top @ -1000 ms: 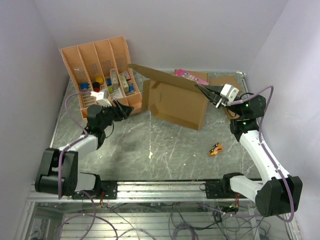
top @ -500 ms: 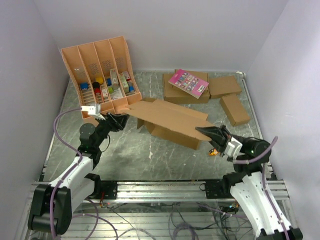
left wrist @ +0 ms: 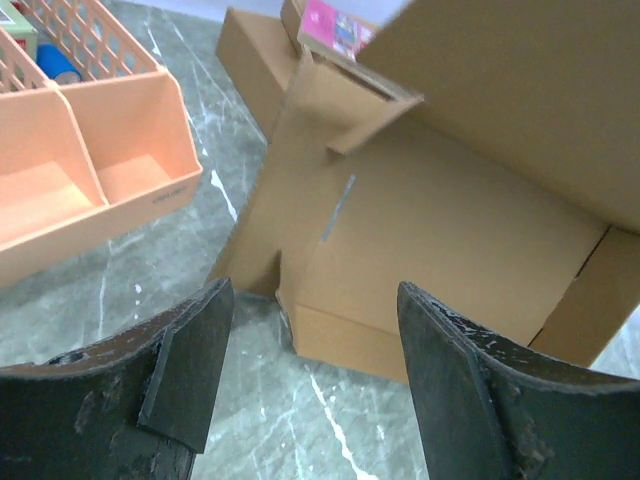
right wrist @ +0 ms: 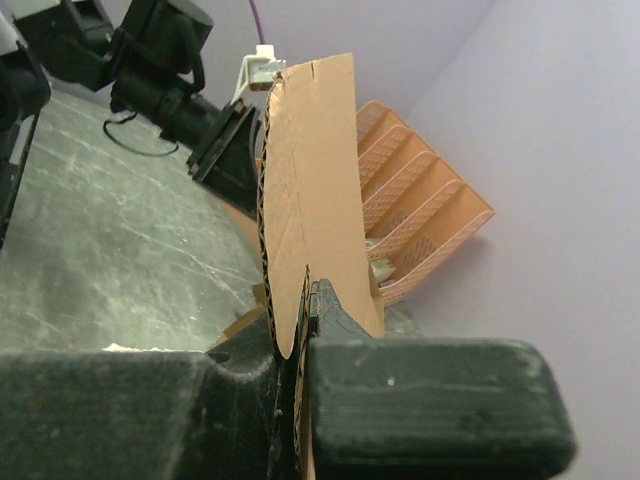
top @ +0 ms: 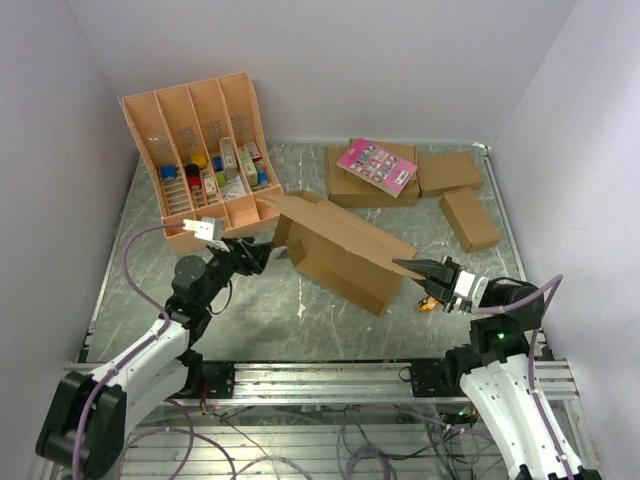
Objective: Fold the paper box
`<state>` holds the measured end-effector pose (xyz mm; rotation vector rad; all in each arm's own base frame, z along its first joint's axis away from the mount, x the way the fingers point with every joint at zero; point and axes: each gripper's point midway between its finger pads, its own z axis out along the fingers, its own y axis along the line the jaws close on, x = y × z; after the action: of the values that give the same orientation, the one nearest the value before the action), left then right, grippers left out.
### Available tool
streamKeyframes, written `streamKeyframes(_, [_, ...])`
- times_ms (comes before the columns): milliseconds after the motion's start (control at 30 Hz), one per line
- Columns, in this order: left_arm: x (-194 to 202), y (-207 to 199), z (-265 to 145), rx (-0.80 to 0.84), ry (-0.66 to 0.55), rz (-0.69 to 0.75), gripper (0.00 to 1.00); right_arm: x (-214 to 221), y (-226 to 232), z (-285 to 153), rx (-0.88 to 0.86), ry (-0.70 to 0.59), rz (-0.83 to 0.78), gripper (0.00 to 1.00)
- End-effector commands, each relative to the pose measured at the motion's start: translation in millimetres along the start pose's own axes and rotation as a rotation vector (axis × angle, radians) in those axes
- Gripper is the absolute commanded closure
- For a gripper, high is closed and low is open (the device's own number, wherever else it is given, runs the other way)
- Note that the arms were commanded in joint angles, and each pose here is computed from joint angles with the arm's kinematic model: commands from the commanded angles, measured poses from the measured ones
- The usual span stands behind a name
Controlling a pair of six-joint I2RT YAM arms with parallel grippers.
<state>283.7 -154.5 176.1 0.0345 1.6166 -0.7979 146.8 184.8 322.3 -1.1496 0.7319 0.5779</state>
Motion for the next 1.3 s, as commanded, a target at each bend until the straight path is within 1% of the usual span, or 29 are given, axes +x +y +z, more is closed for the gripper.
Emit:
streamKeyframes(0, [0, 12, 7, -0.078, -0.076, 0.198, 0.22, -10, -9, 4, 0.035, -0.017, 0.104, 1.0])
streamKeyframes(100, [2, 21, 23, -0.11, -0.061, 0.262, 0.21, -12, -10, 5, 0.028, -0.019, 0.087, 1.0])
streamKeyframes(200, [9, 26, 46, -0.108, -0.03, 0.292, 0.21, -13, -9, 5, 0.014, -0.017, 0.069, 1.0])
streamKeyframes(367, [20, 35, 81, -0.085, 0.029, 0.289, 0.21, -18, -9, 5, 0.003, -0.021, 0.043, 1.0])
streamKeyframes(533, [37, 37, 102, -0.022, 0.091, 0.256, 0.24, -18, -6, 5, -0.008, -0.02, 0.036, 1.0])
streamKeyframes(567, [40, 38, 104, -0.023, 0.104, 0.25, 0.27, -18, -7, 5, -0.005, -0.02, 0.042, 1.0])
streamKeyframes(633, [44, 39, 107, -0.023, 0.12, 0.243, 0.38, -17, -8, 5, 0.003, -0.018, 0.055, 1.0])
streamKeyframes(667, [45, 39, 108, -0.02, 0.124, 0.241, 0.47, -16, -8, 5, 0.007, -0.017, 0.064, 1.0])
streamKeyframes(767, [45, 41, 107, -0.03, 0.119, 0.236, 0.82, -13, -12, 6, 0.025, -0.012, 0.088, 1.0])
streamKeyframes(800, [44, 41, 106, -0.035, 0.116, 0.24, 0.89, -11, -15, 6, 0.037, -0.007, 0.1, 1.0])
streamKeyframes(833, [42, 41, 105, -0.037, 0.106, 0.245, 0.93, -7, -19, 7, 0.051, 0.002, 0.123, 1.0])
streamKeyframes(933, [34, 41, 99, -0.049, 0.068, 0.272, 0.93, 1, -34, 12, 0.096, 0.022, 0.177, 1.0])
streamKeyframes(1067, [19, 37, 93, -0.056, 0.008, 0.321, 0.93, 0, -58, 22, 0.138, 0.003, 0.248, 1.0])
streamKeyframes(1133, [10, 37, 89, -0.069, -0.031, 0.333, 0.93, 4, -73, 30, 0.155, 0.009, 0.323, 1.0])
streamKeyframes(1167, [6, 39, 86, -0.088, -0.054, 0.337, 0.93, 10, -80, 35, 0.154, 0.022, 0.387, 1.0])
streamKeyframes(1267, [-2, 42, 79, -0.114, -0.103, 0.348, 0.93, 14, -94, 47, 0.121, 0.05, 0.531, 1.0])
